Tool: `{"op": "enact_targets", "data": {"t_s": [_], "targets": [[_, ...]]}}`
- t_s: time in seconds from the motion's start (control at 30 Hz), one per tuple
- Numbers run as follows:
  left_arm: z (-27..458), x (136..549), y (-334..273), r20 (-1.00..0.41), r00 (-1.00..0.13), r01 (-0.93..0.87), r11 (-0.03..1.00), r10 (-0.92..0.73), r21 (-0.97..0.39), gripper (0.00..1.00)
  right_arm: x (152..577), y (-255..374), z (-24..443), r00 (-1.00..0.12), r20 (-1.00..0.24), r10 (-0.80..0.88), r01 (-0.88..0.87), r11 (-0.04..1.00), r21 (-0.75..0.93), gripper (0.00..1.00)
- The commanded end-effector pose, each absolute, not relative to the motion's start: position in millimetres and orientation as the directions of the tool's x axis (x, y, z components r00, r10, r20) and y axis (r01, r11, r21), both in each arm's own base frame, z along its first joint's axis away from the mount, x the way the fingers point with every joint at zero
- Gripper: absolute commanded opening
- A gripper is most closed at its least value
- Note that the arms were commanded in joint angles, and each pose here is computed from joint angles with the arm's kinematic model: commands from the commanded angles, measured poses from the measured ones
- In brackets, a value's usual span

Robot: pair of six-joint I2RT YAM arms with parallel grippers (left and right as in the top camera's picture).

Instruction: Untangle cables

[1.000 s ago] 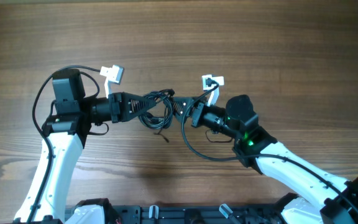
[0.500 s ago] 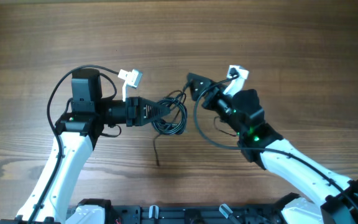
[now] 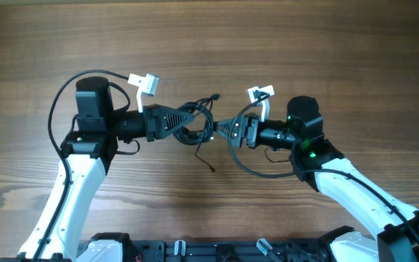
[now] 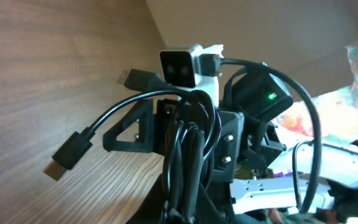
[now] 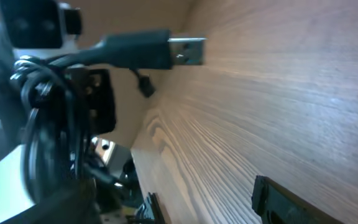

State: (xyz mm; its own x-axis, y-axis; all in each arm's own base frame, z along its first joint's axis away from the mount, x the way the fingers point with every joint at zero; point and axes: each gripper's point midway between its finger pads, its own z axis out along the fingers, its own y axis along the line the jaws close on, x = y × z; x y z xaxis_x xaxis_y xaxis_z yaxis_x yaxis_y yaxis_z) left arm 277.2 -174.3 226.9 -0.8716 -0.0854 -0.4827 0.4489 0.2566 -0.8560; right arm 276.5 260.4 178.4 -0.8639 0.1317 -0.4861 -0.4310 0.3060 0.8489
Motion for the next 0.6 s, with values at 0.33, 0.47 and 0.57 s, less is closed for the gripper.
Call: {"op": "enact_targets", "data": {"t_s": [0.33,0.47,0.57], "targets": [[243,260,-177,-0.626,-0.780,0.618,0.140,-0.014,-0.773,0.04,295,257,211,-0.742,-0.639,0.204,-0.575,0.296,0.762,0.81],[243,265,-172,-0.625,-0.780,0.614,0.158,-0.030,-0.773,0.04,300,243,213,-0.773,-0.594,0.221,-0.536,0.273,0.799,0.81],[243,265,-172,-0.625,-0.780,0.614,0.158,-0.030,-0.773,0.04,282,253,214,-0.794,-0.589,0.152,-0.556,0.213,0.804,0.81]]}}
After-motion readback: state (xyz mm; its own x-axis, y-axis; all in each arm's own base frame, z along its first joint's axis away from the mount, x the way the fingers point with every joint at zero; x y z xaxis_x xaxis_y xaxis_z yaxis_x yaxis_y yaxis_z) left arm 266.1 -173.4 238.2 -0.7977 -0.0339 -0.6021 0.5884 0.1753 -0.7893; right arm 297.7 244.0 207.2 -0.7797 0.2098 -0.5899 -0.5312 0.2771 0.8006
